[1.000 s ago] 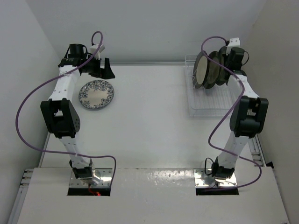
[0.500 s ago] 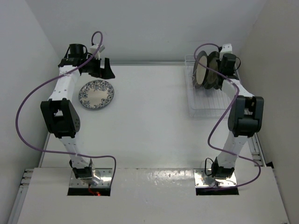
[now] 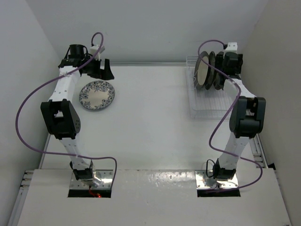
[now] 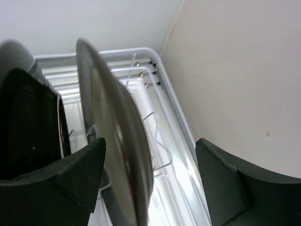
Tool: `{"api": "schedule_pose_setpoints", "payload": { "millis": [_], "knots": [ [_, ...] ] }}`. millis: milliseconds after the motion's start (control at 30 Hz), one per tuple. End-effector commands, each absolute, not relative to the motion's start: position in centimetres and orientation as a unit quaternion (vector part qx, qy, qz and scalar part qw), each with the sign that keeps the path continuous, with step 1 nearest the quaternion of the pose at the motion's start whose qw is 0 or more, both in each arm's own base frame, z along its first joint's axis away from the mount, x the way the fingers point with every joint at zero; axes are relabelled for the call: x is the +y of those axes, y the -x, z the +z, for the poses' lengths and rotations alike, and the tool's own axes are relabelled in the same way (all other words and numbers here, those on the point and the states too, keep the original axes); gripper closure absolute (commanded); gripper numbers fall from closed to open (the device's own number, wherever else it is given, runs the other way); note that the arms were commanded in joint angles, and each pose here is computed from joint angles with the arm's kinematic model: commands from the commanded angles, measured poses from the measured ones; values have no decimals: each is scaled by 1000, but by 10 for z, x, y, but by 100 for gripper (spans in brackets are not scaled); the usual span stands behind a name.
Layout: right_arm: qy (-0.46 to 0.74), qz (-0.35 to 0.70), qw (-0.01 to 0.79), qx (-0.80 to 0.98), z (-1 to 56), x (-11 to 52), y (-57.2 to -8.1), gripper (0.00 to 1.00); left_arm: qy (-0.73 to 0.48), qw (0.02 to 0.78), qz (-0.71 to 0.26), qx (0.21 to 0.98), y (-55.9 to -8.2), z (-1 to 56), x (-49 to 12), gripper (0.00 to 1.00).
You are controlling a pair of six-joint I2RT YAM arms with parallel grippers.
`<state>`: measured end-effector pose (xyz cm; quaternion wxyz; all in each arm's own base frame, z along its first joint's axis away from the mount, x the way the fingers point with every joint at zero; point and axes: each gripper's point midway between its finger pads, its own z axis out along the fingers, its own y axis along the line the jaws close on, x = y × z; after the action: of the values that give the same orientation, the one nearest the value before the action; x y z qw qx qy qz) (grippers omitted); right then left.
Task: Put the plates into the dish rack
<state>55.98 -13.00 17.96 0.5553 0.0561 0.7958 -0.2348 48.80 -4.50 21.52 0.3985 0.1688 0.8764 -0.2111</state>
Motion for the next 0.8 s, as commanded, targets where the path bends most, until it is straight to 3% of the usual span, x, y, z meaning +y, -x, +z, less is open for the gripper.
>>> {"api": "schedule_pose_setpoints", "payload": {
  "millis": [0,400,633,767],
  "knots": [
    [-92,-257,623,733,263,-140,-560,23,-144,423,-178,877,-487,233,-19,0],
    [-127,-298,662,675,335,-158,-527,20,-101,423,-163,886,-487,225,26,0],
    [-79,-236,705,664,390,-114,-513,9,55,342,-131,929,-468,145,105,0],
    [2,-209,718,664,397,-64,-502,9,143,302,-129,934,-452,99,152,0]
  ]
}}
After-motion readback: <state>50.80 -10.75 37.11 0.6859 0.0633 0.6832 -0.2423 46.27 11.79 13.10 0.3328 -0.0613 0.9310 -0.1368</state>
